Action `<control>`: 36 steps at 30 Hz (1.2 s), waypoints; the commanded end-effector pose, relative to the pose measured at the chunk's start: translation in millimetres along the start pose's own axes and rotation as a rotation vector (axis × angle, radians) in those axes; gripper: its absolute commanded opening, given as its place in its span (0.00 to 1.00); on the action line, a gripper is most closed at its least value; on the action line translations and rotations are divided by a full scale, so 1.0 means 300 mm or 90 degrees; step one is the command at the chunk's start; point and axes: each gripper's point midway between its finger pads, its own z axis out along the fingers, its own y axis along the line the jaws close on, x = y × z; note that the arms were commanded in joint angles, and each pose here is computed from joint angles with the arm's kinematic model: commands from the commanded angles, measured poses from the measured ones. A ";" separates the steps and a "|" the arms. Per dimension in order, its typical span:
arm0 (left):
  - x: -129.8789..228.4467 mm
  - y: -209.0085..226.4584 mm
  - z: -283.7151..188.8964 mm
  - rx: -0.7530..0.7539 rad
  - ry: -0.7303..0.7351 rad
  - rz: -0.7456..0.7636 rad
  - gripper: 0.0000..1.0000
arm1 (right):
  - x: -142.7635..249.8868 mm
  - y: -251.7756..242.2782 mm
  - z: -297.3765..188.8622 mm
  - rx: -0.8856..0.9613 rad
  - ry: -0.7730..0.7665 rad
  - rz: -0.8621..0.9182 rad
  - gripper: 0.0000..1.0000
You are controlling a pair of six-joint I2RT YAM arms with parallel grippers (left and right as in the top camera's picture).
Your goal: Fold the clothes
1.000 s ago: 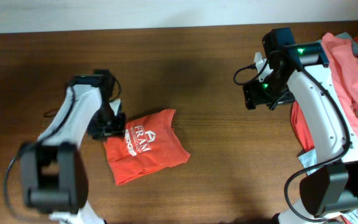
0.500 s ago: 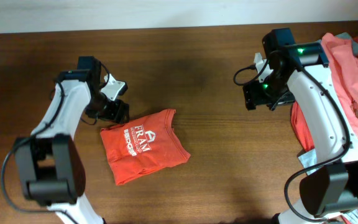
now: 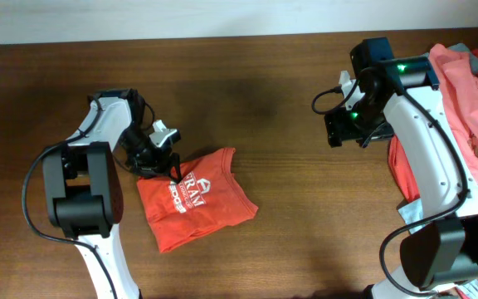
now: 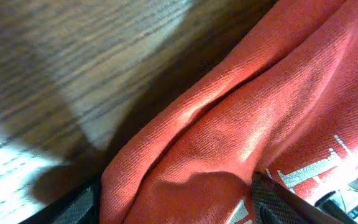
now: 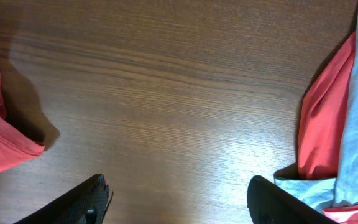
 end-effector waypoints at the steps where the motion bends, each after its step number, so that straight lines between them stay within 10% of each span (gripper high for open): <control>1: 0.033 0.001 0.096 0.034 0.057 -0.003 0.75 | 0.007 0.002 0.005 -0.005 0.006 -0.003 0.77; 22: 0.040 -0.075 0.082 0.145 0.034 -0.014 0.82 | 0.007 0.002 0.005 -0.005 0.006 -0.003 0.77; 36: 0.109 -0.099 0.138 0.174 0.074 -0.041 0.55 | 0.007 0.003 0.005 -0.006 0.006 -0.003 0.77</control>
